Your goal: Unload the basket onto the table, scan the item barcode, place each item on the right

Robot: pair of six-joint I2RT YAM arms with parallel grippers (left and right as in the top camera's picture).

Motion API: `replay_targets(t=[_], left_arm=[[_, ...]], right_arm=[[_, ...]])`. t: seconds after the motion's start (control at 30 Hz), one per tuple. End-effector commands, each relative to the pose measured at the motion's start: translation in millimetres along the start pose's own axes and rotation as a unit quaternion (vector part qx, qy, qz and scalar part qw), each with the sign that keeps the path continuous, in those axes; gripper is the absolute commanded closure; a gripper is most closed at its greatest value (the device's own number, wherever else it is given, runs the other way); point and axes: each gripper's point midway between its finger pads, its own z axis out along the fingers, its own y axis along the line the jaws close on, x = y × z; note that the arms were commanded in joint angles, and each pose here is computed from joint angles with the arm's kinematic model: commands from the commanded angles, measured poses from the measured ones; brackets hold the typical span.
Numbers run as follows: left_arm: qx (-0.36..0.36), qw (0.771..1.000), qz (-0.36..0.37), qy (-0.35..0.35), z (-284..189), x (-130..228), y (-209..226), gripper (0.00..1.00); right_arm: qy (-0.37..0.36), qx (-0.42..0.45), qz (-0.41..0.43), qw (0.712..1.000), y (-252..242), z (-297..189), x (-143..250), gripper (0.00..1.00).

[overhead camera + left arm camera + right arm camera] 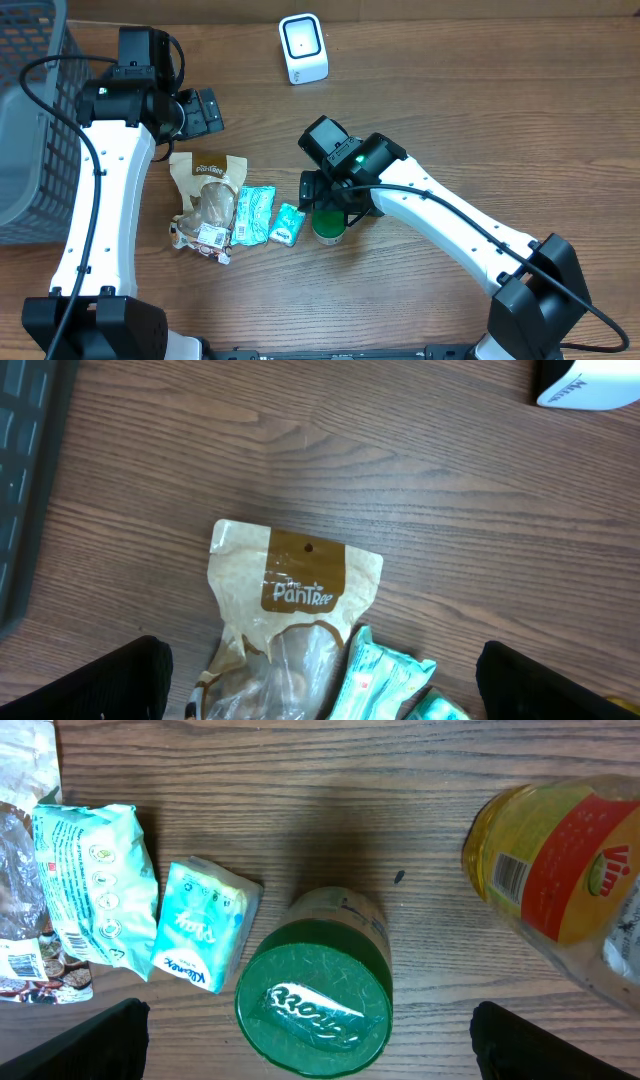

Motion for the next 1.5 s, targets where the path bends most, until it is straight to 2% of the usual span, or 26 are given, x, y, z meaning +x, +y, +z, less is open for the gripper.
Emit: replay_targets(t=[0.0,0.3,0.57,0.77,1.07,1.27,1.47], left_arm=[[-0.002,1.0,0.006,-0.012,-5.4,-5.7,1.1,0.0],[-0.002,1.0,0.006,-0.012,-5.4,-5.6,1.1,0.01],[-0.002,1.0,0.006,-0.012,-5.4,-5.6,1.1,0.0],[-0.002,1.0,0.006,-0.012,-5.4,-5.7,1.1,0.0],[-0.002,1.0,0.006,-0.012,-5.4,-5.7,1.1,0.0],[-0.002,1.0,0.006,-0.012,-5.4,-5.7,1.1,0.0],[-0.002,1.0,0.006,-0.012,-5.4,-5.7,1.1,0.01]], right_arm=[[-0.009,-0.013,0.003,1.0,4.9,-8.5,-3.4,0.0],[-0.024,-0.016,0.001,1.0,6.7,-8.8,-10.1,0.0],[-0.017,-0.005,0.035,0.999,-2.1,-8.2,-10.4,0.0],[0.005,0.018,0.109,0.994,-13.5,5.0,2.6,0.0],[-0.001,-0.006,0.085,0.996,6.2,23.2,15.6,0.0],[-0.014,0.013,0.124,0.992,-1.0,29.7,16.8,0.01],[-0.017,0.023,0.123,0.992,-4.4,33.3,15.7,0.01]])
